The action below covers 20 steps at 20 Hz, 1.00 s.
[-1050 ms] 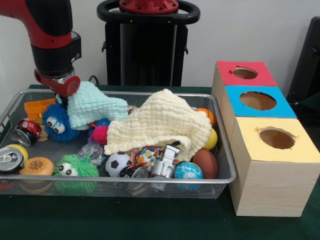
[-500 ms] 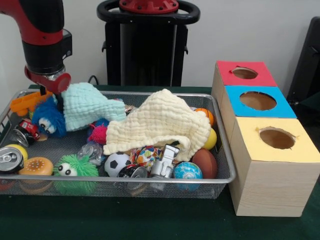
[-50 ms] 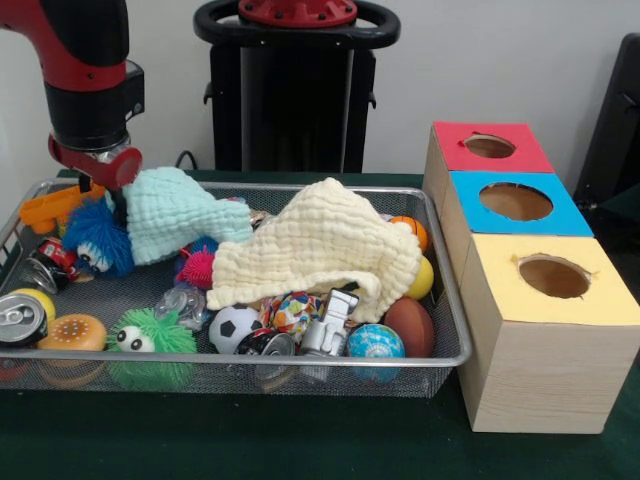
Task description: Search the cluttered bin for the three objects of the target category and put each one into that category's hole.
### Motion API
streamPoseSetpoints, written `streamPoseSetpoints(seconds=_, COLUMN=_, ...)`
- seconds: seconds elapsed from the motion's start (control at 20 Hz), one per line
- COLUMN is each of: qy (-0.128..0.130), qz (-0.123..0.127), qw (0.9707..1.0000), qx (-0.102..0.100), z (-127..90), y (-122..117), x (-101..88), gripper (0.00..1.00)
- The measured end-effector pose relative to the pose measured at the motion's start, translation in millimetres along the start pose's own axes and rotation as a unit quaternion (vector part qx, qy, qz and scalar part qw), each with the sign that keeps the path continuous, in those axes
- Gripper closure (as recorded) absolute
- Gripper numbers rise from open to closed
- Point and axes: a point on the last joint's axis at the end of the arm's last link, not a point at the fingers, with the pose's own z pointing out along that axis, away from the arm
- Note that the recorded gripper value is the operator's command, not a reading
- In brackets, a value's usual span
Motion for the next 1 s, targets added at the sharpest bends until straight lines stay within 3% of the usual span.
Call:
streamPoseSetpoints(seconds=0.3, qy=-0.004, qz=-0.004, qw=1.0000, qx=-0.003, z=-3.9, y=7.8, x=-2.5, gripper=0.00)
streamPoseSetpoints(seconds=0.65, qy=-0.027, qz=-0.009, qw=0.9996, qx=-0.009, z=-24.2, y=30.0, x=-19.4, gripper=0.00)
streamPoseSetpoints(seconds=1.0, qy=-0.072, qz=-0.017, qw=0.9972, qx=-0.013, z=-52.8, y=55.8, x=-55.4, gripper=0.00)
